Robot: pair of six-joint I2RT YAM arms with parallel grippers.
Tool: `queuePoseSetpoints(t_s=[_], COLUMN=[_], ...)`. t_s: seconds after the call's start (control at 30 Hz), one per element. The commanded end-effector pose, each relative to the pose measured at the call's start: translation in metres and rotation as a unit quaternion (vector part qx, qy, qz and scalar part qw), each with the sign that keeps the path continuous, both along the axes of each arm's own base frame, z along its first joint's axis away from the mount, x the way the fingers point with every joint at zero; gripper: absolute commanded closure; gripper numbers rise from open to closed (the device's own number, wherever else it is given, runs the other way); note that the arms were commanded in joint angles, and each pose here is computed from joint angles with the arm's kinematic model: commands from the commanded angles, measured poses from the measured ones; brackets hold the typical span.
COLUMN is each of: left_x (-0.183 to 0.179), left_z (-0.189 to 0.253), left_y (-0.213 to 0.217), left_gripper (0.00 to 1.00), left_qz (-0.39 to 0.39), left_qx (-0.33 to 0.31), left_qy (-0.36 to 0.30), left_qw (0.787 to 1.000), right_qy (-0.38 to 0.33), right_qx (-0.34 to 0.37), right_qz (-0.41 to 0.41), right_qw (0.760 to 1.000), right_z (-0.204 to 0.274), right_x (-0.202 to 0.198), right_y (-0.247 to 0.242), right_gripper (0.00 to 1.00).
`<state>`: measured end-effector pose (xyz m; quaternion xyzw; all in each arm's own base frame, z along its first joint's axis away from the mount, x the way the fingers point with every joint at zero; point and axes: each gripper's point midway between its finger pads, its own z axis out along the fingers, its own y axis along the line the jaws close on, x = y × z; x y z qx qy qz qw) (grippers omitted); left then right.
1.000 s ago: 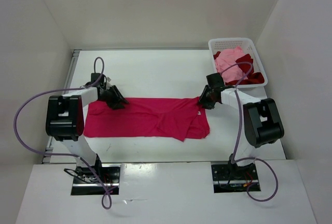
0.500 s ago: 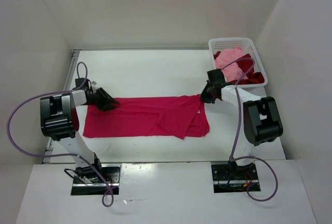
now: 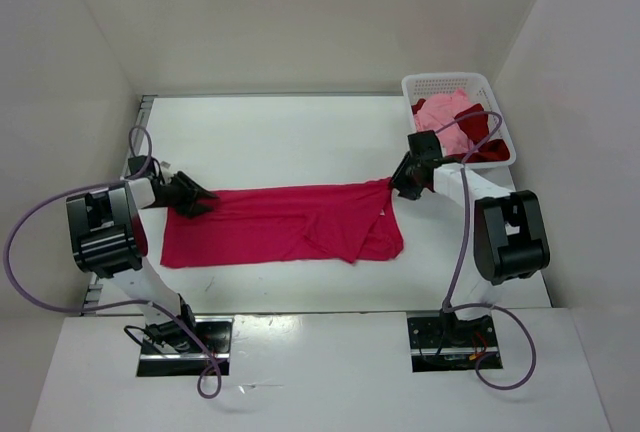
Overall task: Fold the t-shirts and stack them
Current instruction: Fold the other side of the tshirt into a rectangle, then rotate the tshirt 90 degrees
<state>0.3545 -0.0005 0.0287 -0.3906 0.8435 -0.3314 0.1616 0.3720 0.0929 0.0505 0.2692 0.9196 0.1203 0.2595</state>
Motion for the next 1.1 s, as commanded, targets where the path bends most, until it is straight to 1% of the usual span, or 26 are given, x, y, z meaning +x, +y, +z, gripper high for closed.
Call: queuePoseSetpoints(t_s=[0.0,0.07,0.1,0.13,0.2,0.23,0.27,0.3,0.33,0.37,0.4,0.43,0.47,0.5,0.53,0.6,0.67,0.7,0.83,0.87,0.9,0.93,0.97,1.0,1.03,1.07], left_x=[-0.005,-0.005,0.000,0.003,0.003,0.008,0.008,0.011,0.010,0.013,0.013,0.013,0.012,0.011,0.008,0.004,-0.002,-0.004,-0.015,-0.019,-0.022,-0.024,-0.026,-0.029,-0.031,-0.033], left_z=[0.018,0.028,0.040,0.046,0.055,0.058,0.062,0.068,0.068,0.075,0.078,0.083,0.084,0.092,0.096,0.104,0.114,0.113,0.121,0.119,0.117,0.120,0.125,0.125,0.129,0.133], left_y=[0.008,0.009,0.007,0.009,-0.001,-0.001,-0.007,-0.015,-0.022,-0.030,-0.039,-0.057,-0.066,-0.086,-0.090,-0.107,-0.113,-0.113,-0.124,-0.123,-0.125,-0.124,-0.127,-0.127,-0.128,-0.131], left_gripper=[0.46,0.46,0.46,0.43,0.43,0.43,0.43,0.43,0.43,0.44,0.51,0.56,0.63,0.77,0.84,0.91,0.92,0.92,0.90,0.89,0.87,0.85,0.84,0.79,0.77,0.74], left_qz=[-0.006,-0.010,-0.014,-0.017,-0.034,-0.036,-0.043,-0.058,-0.068,-0.082,-0.098,-0.122,-0.137,-0.163,-0.166,-0.184,-0.185,-0.185,-0.200,-0.201,-0.204,-0.204,-0.207,-0.203,-0.198,-0.199], left_qx=[0.037,0.043,0.049,0.054,0.069,0.080,0.082,0.092,0.092,0.096,0.098,0.101,0.106,0.106,0.119,0.132,0.134,0.134,0.132,0.131,0.127,0.127,0.127,0.124,0.120,0.117], left_qy=[-0.022,-0.031,-0.049,-0.057,-0.066,-0.069,-0.076,-0.088,-0.089,-0.101,-0.106,-0.116,-0.118,-0.132,-0.134,-0.149,-0.163,-0.163,-0.166,-0.162,-0.158,-0.160,-0.169,-0.166,-0.166,-0.170], left_qw=[0.999,0.999,0.997,0.997,0.995,0.994,0.993,0.990,0.989,0.987,0.985,0.980,0.978,0.972,0.970,0.963,0.960,0.960,0.956,0.957,0.958,0.957,0.955,0.957,0.959,0.958], right_qy=[-0.066,-0.074,-0.079,-0.069,-0.063,-0.054,-0.039,-0.032,-0.020,-0.009,0.007,0.026,0.031,0.042,0.048,0.053,0.081,0.074,0.081,0.059,0.076,0.070,0.023,0.040,0.021,-0.075], right_qx=[0.008,0.013,0.014,0.014,0.018,0.016,0.023,0.029,0.032,0.038,0.036,0.035,0.036,0.042,0.040,0.033,0.008,0.008,-0.005,0.001,-0.007,-0.008,0.000,-0.005,-0.004,0.024], right_qz=[0.002,0.022,0.029,0.047,0.069,0.080,0.104,0.117,0.124,0.153,0.164,0.176,0.178,0.180,0.185,0.182,0.191,0.196,0.196,0.199,0.198,0.199,0.205,0.200,0.208,0.214], right_qw=[0.998,0.997,0.996,0.996,0.995,0.995,0.994,0.992,0.992,0.987,0.986,0.983,0.983,0.982,0.981,0.981,0.978,0.978,0.977,0.978,0.977,0.977,0.978,0.979,0.978,0.974], right_z=[0.058,0.071,0.078,0.077,0.075,0.070,0.062,0.058,0.048,0.040,0.030,0.016,0.011,0.005,-0.002,-0.010,-0.031,-0.029,-0.050,-0.037,-0.057,-0.057,-0.020,-0.041,-0.028,0.049], right_x=[0.018,0.008,0.007,-0.003,-0.014,-0.021,-0.035,-0.043,-0.051,-0.061,-0.071,-0.082,-0.084,-0.090,-0.091,-0.086,-0.086,-0.076,-0.035,-0.007,0.004,0.022,0.067,0.085,0.107,0.156], right_y=[-0.002,0.009,0.014,0.026,0.041,0.047,0.065,0.075,0.085,0.107,0.115,0.127,0.132,0.136,0.139,0.140,0.137,0.143,0.147,0.155,0.155,0.160,0.178,0.182,0.192,0.220], right_gripper=[0.53,0.49,0.49,0.49,0.49,0.51,0.58,0.72,0.79,0.85,0.94,0.96,0.96,0.96,0.96,0.96,0.96,0.96,0.96,0.96,0.96,0.96,0.96,0.96,0.96,0.96])
